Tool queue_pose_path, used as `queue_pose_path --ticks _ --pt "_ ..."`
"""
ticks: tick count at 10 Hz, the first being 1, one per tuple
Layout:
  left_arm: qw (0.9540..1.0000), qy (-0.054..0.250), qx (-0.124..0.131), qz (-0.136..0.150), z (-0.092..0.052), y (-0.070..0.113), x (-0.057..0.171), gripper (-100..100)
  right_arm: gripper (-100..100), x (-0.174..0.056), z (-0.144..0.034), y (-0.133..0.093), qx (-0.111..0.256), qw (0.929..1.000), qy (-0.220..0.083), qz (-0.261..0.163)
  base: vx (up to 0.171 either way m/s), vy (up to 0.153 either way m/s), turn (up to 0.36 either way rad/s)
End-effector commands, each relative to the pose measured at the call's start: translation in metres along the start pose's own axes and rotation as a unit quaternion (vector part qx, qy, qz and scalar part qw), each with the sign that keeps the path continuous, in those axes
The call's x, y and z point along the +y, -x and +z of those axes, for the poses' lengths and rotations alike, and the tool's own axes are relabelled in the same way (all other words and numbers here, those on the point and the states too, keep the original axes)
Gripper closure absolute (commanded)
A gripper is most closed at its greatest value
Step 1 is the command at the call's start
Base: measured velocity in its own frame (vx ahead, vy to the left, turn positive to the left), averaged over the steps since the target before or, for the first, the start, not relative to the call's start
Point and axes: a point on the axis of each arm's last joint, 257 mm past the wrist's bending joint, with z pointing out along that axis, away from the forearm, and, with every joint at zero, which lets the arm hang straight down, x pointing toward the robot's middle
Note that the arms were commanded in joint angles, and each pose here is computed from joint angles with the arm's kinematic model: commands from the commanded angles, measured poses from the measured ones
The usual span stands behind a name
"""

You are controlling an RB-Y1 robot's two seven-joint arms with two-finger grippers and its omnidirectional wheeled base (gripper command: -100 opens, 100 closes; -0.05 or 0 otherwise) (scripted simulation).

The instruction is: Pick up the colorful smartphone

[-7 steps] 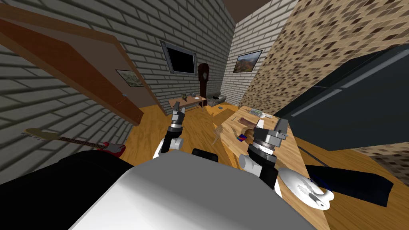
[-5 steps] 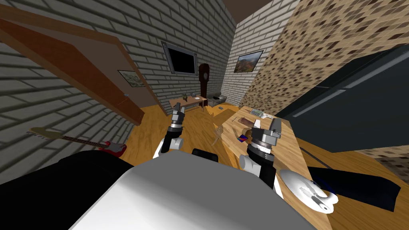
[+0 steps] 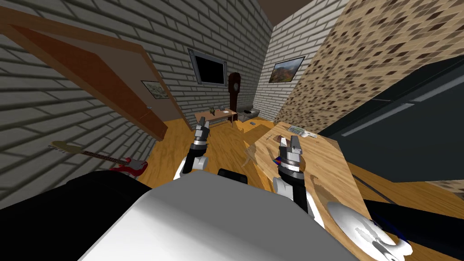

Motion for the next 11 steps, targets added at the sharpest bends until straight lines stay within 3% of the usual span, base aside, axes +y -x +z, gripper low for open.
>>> queue_pose_path --ticks 1,4,7,8,9,10,11 --pt "1.0000 0.000 0.000 0.000 0.000 0.000 0.000 0 -100 -0.016 -0.008 -0.015 0.037 0.9990 -0.011 -0.024 0.076 0.064 0.123" --pt "1.0000 0.000 0.000 0.000 0.000 0.000 0.000 0 -100 -0.044 -0.022 -0.032 0.092 0.9935 -0.028 -0.061 0.067 0.056 0.099" --pt "1.0000 0.000 0.000 0.000 0.000 0.000 0.000 0 -100 -0.066 -0.034 -0.040 0.121 0.9884 -0.045 -0.081 0.043 0.032 0.068" --pt "1.0000 0.000 0.000 0.000 0.000 0.000 0.000 0 -100 -0.076 -0.041 -0.047 0.149 0.9825 -0.047 -0.100 0.058 0.045 0.119" --pt "1.0000 0.000 0.000 0.000 0.000 0.000 0.000 0 -100 -0.083 -0.045 -0.046 0.150 0.9820 -0.055 -0.101 0.054 0.038 0.062" --pt "1.0000 0.000 0.000 0.000 0.000 0.000 0.000 0 -100 -0.093 -0.054 -0.053 0.180 0.9745 -0.058 -0.121 0.065 0.048 0.103" --pt "1.0000 0.000 0.000 0.000 0.000 0.000 0.000 0 -100 -0.100 -0.057 -0.052 0.181 0.9738 -0.065 -0.121 0.057 0.035 0.064"
